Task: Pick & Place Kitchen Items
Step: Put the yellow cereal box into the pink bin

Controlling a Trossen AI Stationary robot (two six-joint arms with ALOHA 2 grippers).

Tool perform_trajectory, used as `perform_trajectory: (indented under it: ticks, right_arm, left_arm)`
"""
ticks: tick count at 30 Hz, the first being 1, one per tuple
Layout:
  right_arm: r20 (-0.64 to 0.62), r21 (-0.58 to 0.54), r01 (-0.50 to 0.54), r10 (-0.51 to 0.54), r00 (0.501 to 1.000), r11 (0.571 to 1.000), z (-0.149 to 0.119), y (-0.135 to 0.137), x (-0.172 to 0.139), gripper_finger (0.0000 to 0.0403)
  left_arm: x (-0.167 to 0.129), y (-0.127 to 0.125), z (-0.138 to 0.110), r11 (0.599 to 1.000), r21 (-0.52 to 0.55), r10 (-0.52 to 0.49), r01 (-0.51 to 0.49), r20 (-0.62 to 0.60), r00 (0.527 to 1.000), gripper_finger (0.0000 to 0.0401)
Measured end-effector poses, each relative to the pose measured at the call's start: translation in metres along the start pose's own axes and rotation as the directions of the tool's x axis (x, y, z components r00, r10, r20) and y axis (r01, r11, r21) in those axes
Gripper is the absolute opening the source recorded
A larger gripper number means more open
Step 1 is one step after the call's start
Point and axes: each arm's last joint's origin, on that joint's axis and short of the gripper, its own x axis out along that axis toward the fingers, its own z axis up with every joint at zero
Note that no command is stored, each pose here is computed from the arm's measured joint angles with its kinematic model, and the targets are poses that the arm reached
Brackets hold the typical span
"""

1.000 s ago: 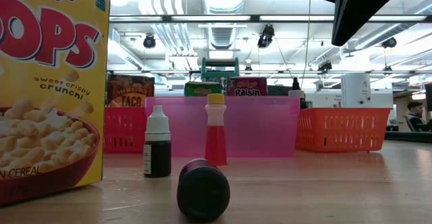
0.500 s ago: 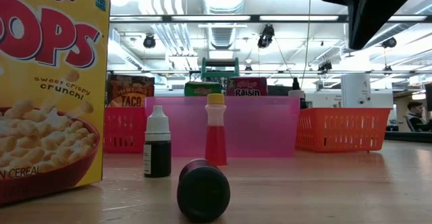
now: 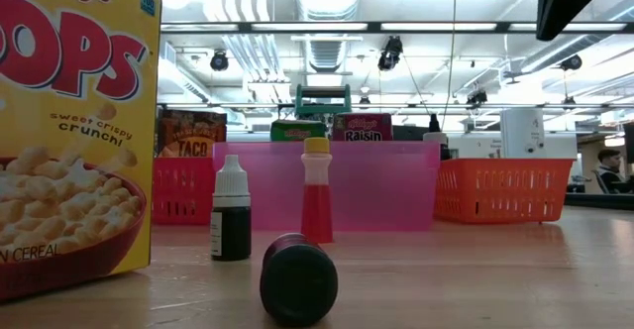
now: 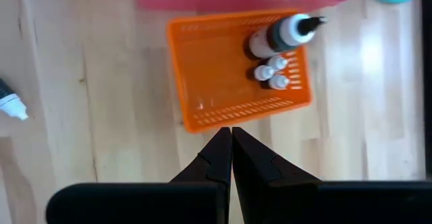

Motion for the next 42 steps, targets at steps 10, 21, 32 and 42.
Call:
perform_trajectory:
  ticks: [10, 21, 32, 42]
  right_arm:
    - [0.074, 0.065, -0.056, 0.051, 0.996, 0.996, -0.037, -0.035, -0.014, 0.0008]
    - [0.066, 0.084, -0.051, 0.046, 0.997, 0.995, -0.064, -0.048, -0.002, 0.0008]
    - [0.05, 0.091, -0.04, 0.035, 0.998, 0.995, -0.069, -0.048, 0.004, 0.0008]
    - [0.054, 0.091, -0.043, 0.038, 0.998, 0.995, -0.069, -0.048, 0.004, 0.0008]
  left_arm:
    - [0.005, -0.001, 0.015, 0.999, -0.045, 0.012, -0.02, -0.163, 0.987, 0.0264]
    - [0.016, 0.003, 0.045, 0.998, -0.04, 0.028, -0.04, -0.277, 0.961, 0.027]
    - [0.037, 0.005, 0.045, 0.998, -0.057, 0.017, -0.041, -0.364, 0.931, 0.0312]
    - [0.042, 0.007, 0.039, 0.995, -0.073, 0.034, -0.066, -0.369, 0.929, 0.0314]
